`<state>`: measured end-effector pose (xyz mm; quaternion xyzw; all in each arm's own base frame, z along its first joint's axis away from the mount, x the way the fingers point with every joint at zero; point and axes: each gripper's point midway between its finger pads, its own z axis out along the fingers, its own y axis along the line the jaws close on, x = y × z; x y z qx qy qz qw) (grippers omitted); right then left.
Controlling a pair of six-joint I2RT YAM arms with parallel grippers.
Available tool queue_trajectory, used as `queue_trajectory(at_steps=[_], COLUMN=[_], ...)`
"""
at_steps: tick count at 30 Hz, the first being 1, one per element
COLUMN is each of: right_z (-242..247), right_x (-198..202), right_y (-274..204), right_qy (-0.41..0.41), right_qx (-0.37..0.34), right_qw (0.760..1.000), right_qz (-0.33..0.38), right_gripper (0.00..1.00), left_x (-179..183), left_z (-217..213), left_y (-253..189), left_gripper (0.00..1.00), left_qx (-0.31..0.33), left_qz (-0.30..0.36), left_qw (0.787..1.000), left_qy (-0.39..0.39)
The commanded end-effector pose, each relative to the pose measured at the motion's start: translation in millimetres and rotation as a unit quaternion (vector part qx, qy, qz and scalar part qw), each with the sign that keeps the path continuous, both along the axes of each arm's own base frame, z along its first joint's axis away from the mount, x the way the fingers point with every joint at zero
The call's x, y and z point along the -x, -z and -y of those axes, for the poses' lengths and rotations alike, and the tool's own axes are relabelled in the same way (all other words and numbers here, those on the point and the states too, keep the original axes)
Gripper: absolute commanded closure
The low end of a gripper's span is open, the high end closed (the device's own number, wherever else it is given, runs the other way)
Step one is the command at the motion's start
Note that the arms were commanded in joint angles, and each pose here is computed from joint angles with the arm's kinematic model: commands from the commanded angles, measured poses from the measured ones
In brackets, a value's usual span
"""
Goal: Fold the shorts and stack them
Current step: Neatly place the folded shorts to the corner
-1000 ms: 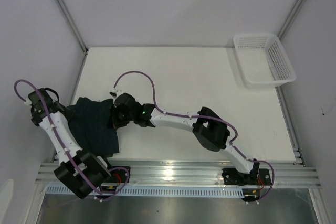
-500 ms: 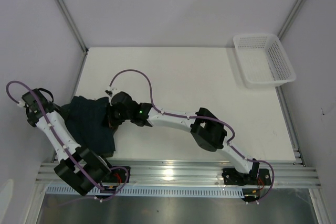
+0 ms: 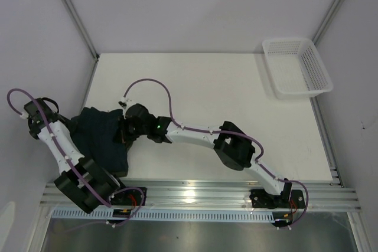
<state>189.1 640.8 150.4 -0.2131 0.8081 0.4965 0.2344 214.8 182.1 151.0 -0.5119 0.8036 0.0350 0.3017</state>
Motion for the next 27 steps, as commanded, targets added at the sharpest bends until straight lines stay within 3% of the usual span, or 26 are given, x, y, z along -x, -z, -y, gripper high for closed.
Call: queue_trajectory(at_steps=[1, 5, 7, 8, 9, 13, 17, 19, 23, 27], right_z=[-3, 5, 10, 15, 17, 29, 47, 57, 71, 79], right_x=[10, 10, 9, 10, 10, 7, -2, -8, -27, -44], right_y=[12, 32, 43, 55, 61, 88, 110, 113, 92, 42], right_qy=[-0.009, 0.008, 0.019, 0.024, 0.027, 0.048, 0.074, 0.084, 0.105, 0.117], right_qx=[-0.007, 0.003, 0.016, 0.028, 0.033, 0.060, 0.110, 0.125, 0.109, 0.073], right_qw=[1.000, 1.000, 0.999, 0.998, 0.998, 0.994, 0.987, 0.985, 0.986, 0.989], right_qz=[-0.014, -0.026, -0.033, -0.042, -0.048, -0.081, -0.091, -0.087, -0.074, -0.043], right_gripper=[1.00, 1.00, 1.00, 0.95, 0.91, 0.86, 0.52, 0.41, 0.38, 0.39], left_x=[-2, 3, 14, 17, 17, 21, 12, 11, 5, -20], left_z=[-18, -18, -22, -23, -24, -23, -18, -18, -9, 22], left_y=[-2, 10, 18, 19, 16, 12, 3, -5, -15, -42], left_gripper=[1.00, 0.95, 0.52, 0.13, 0.01, 0.01, 0.01, 0.01, 0.01, 0.01], left_qx=[-0.022, -0.018, -0.031, -0.035, -0.035, -0.033, -0.033, -0.044, -0.038, -0.004], left_qz=[0.007, -0.008, -0.030, -0.031, -0.030, -0.029, 0.004, 0.013, 0.039, 0.133], left_qw=[0.999, 0.999, 0.998, 0.997, 0.997, 0.997, 0.998, 0.998, 0.998, 0.990], left_qy=[-0.027, -0.035, -0.054, -0.057, -0.060, -0.070, -0.052, -0.044, -0.025, 0.049])
